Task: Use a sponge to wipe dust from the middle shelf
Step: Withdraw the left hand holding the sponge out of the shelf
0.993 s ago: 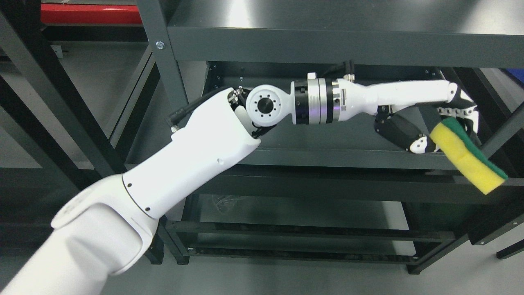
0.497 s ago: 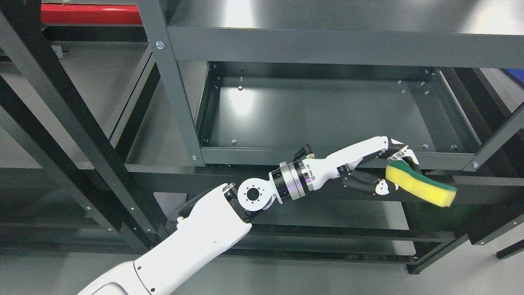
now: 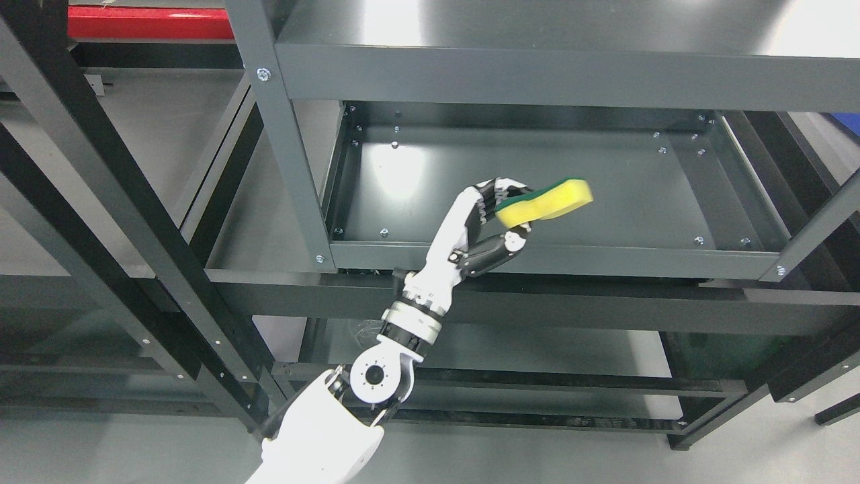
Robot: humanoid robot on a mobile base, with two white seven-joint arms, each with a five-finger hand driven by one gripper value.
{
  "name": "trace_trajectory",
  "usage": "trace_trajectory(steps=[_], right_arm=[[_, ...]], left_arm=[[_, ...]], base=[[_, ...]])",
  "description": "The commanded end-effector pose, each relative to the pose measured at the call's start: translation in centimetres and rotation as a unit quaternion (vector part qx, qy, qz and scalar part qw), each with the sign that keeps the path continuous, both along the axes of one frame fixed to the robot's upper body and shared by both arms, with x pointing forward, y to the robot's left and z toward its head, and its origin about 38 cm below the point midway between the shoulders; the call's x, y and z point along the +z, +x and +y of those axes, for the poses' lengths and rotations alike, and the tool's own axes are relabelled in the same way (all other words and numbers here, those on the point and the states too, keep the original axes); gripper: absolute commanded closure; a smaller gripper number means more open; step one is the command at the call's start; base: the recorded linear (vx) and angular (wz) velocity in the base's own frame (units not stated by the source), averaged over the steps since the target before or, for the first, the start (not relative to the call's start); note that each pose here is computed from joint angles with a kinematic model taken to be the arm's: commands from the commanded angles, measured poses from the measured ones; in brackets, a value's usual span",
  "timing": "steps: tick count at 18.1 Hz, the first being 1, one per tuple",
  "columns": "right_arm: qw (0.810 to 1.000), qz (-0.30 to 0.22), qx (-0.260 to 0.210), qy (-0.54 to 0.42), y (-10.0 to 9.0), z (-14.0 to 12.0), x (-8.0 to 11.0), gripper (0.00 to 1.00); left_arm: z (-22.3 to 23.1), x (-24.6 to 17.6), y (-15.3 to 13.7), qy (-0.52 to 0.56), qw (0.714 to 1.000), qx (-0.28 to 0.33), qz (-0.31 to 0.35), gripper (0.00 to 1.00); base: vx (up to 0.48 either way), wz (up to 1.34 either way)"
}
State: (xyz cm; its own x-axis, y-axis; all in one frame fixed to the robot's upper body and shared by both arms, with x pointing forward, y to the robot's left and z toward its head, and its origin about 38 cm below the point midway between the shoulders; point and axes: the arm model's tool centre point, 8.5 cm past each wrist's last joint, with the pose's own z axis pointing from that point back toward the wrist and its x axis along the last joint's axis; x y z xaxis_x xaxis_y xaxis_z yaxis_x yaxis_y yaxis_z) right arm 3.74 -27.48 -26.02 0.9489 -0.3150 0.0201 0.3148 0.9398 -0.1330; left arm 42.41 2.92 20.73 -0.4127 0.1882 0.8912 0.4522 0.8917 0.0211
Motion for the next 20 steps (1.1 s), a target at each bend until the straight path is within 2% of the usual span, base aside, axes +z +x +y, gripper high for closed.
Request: trace_trajectory(steps=[1, 5, 9, 13, 20], right_arm=[[1.0, -0.009, 0.0, -0.01, 0.6, -1.3, 0.1, 0.0], [1.0, -0.009, 0.001, -0.011, 0.6, -1.3, 0.1, 0.0], [1.0, -0.009, 0.0, -0.01, 0.6, -1.3, 0.1, 0.0], [1.0, -0.009, 0.0, -0.01, 0.6, -1.3, 0.1, 0.0], [1.0, -0.009, 0.0, -0.01, 0.6, -1.3, 0.1, 0.0]], left_arm=[[6.8, 1.9, -4.5, -0.094, 0.991, 0.078, -0.054, 0.94], [12.4, 0.7, -5.5, -0.098, 0.983, 0.13, -0.087, 0.95], [16.6, -2.7, -7.2, -0.085, 0.978, 0.181, -0.063, 0.96], [16.8, -5.0, -8.9, -0.08, 0.98, 0.18, -0.04, 0.96], [16.5, -5.0, -8.9, -0.081, 0.98, 0.176, -0.039, 0.96]], base=[[0.0, 0.0], [0.0, 0.0], [0.0, 0.0], [0.0, 0.0], [0.0, 0.0]])
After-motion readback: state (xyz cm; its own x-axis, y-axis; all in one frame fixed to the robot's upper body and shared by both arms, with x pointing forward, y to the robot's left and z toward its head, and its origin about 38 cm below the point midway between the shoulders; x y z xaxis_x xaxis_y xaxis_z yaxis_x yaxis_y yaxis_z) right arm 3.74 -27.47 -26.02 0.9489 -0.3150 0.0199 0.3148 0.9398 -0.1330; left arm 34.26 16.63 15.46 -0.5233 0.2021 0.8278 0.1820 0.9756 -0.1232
